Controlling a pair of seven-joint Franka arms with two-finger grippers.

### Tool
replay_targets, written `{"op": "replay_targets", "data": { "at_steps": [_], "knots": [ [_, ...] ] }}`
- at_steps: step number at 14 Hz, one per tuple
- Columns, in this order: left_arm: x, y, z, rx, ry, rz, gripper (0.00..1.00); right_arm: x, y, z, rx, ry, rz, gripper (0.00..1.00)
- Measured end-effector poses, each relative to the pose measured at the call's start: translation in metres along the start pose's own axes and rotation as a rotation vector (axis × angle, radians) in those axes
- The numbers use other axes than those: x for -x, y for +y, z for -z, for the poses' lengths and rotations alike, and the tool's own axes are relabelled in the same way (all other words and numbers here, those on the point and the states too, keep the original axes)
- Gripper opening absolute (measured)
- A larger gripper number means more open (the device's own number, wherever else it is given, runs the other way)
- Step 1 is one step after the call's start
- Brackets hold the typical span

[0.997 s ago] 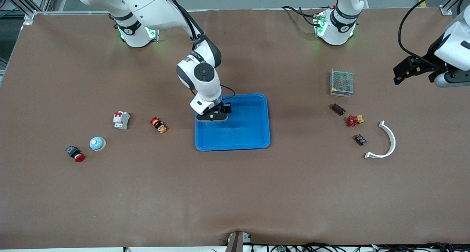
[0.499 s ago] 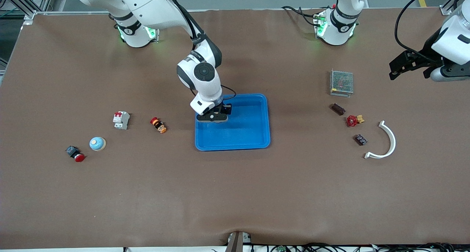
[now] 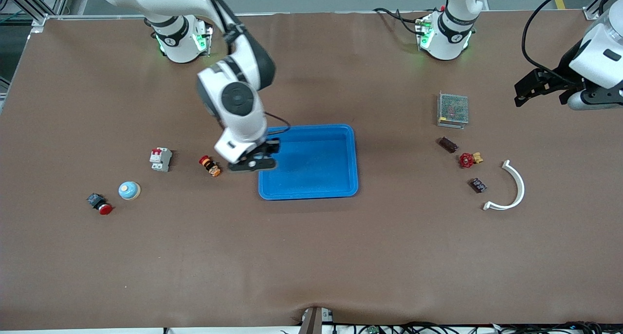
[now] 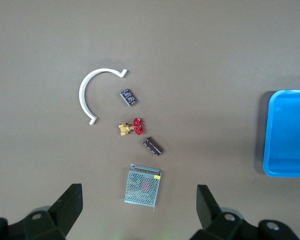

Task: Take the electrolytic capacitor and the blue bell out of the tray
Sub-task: 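Carry the second bell with the right gripper beside the red button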

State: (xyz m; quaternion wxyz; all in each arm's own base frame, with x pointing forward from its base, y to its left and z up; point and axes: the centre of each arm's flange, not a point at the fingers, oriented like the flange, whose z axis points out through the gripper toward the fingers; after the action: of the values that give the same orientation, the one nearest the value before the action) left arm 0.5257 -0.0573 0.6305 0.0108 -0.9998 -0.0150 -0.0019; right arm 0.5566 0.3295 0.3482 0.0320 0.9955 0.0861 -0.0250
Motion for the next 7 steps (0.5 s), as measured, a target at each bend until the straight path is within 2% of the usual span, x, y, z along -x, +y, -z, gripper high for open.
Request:
{"op": "replay_targets", "data": {
  "at_steps": [4,7],
  "knots": [
    [0.000,0.000,0.000,0.000,0.000,0.000,1.00,-0.025,0.144,0.020,-0.029,-0.028,0.206,0.67],
    [0.000,0.001,0.000,0.000,0.001,-0.002,1.00,-0.029,0.208,0.011,-0.044,-0.037,0.290,0.67]
  ]
}}
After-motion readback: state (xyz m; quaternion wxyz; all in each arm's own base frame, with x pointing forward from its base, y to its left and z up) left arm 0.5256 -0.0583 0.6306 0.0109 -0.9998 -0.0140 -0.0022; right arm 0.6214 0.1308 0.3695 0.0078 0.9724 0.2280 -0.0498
